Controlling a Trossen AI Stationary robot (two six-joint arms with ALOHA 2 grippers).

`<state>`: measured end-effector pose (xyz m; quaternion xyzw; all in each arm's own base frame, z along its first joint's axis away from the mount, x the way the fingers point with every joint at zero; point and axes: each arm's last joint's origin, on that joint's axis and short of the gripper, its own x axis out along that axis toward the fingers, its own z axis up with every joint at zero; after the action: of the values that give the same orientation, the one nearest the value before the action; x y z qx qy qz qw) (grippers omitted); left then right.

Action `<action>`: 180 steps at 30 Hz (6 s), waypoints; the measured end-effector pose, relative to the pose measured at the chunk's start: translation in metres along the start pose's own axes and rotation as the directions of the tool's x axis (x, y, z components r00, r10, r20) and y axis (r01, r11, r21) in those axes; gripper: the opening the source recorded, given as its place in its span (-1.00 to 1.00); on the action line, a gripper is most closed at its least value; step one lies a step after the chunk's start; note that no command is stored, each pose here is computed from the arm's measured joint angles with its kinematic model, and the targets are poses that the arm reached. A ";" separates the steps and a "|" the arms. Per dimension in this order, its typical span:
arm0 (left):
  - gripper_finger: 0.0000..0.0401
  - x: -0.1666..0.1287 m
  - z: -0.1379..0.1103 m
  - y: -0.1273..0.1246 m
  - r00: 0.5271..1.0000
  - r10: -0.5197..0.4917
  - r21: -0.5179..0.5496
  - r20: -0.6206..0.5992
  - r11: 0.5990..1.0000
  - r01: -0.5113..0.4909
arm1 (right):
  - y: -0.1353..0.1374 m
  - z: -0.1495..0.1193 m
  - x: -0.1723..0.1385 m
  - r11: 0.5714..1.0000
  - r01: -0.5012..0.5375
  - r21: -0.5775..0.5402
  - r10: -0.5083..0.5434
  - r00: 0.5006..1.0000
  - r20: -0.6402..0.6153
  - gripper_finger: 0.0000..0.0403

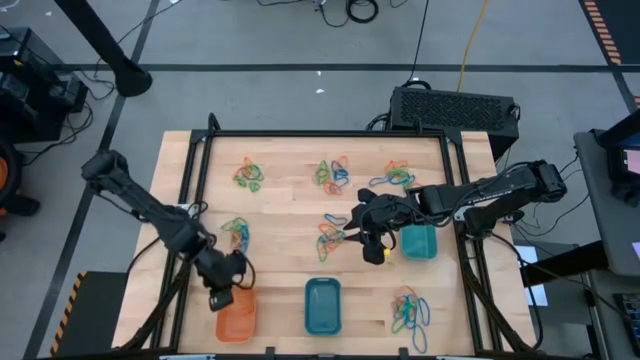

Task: Sort rubber bands into baskets
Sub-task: Put the orange rubber band into the orange bin

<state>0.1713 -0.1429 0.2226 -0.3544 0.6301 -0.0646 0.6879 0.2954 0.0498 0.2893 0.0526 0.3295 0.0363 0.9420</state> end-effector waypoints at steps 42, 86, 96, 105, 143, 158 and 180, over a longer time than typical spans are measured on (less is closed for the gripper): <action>-0.44 -0.050 0.048 0.027 0.891 0.043 0.308 0.451 0.930 -0.201 | 0.000 0.000 0.000 0.988 0.003 0.155 -0.003 1.000 0.000 -0.43; -0.44 -0.041 0.324 0.174 0.766 0.347 0.454 0.540 0.647 -0.613 | 0.065 -0.055 -0.018 0.822 0.252 0.511 -0.073 0.936 -0.344 -0.43; -0.44 -0.037 0.316 0.176 0.793 0.393 0.449 0.465 0.668 -0.594 | 0.066 -0.056 -0.019 0.826 0.263 0.498 -0.096 0.937 -0.336 -0.43; -0.44 -0.035 0.318 0.169 0.787 0.376 0.452 0.489 0.662 -0.598 | 0.066 -0.056 -0.019 0.830 0.261 0.493 -0.096 0.937 -0.335 -0.43; -0.77 -0.058 0.306 0.127 0.761 0.374 0.450 0.530 0.636 -0.627 | 0.073 -0.053 -0.019 0.846 0.249 0.472 -0.142 0.958 -0.251 -0.43; -0.18 -0.050 0.327 0.145 0.712 0.431 0.449 0.554 0.566 -0.692 | 0.098 -0.062 -0.027 0.845 0.200 0.496 -0.099 0.970 -0.223 -0.43; -0.18 -0.120 0.419 0.197 0.718 0.448 -0.145 0.532 0.884 -0.444 | 0.102 -0.064 -0.029 0.833 0.207 0.513 -0.110 0.971 -0.214 -0.43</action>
<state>0.4590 0.2375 0.1900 -0.1977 0.4716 0.2099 0.8333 0.2298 0.1525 0.2700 0.2802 0.4113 -0.1301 0.8575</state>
